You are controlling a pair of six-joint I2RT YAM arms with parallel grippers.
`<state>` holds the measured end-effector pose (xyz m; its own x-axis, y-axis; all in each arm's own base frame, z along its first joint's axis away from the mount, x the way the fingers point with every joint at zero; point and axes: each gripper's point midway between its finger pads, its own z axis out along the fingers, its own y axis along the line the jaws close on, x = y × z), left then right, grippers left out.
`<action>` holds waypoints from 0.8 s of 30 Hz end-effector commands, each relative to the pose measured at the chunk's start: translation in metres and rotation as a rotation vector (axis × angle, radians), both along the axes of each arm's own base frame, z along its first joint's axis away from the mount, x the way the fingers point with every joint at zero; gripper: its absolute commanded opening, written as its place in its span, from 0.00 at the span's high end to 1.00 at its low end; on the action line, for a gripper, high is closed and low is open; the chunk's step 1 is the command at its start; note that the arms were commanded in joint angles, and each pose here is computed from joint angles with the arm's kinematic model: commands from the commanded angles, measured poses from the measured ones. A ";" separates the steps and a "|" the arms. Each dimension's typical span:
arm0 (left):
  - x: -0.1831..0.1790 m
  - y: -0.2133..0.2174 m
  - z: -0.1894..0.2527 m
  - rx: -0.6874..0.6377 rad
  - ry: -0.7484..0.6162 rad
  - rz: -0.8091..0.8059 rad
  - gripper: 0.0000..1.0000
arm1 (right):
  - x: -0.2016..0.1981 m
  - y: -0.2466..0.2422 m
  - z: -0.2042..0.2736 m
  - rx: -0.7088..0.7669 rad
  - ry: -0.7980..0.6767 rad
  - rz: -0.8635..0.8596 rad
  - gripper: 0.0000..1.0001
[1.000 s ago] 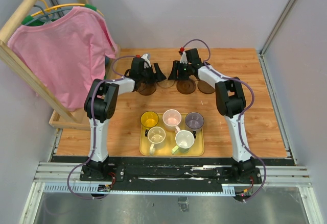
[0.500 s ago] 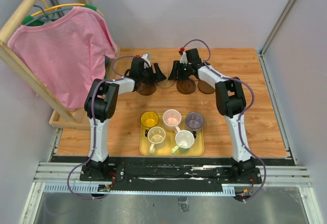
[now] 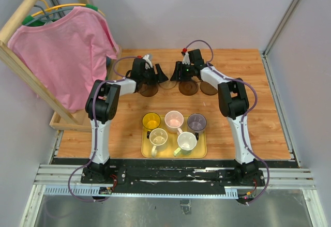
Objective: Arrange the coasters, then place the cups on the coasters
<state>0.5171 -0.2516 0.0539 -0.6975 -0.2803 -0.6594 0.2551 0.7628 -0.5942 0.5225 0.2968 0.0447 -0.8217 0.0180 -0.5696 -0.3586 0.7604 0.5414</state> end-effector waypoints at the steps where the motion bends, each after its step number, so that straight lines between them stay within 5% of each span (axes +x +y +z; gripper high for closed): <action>1: -0.002 -0.004 -0.008 -0.012 0.020 -0.016 0.26 | 0.005 -0.003 0.009 -0.003 -0.037 -0.003 0.51; 24: -0.003 -0.001 -0.011 0.003 0.023 -0.005 0.26 | 0.006 -0.002 0.019 -0.014 -0.068 0.000 0.55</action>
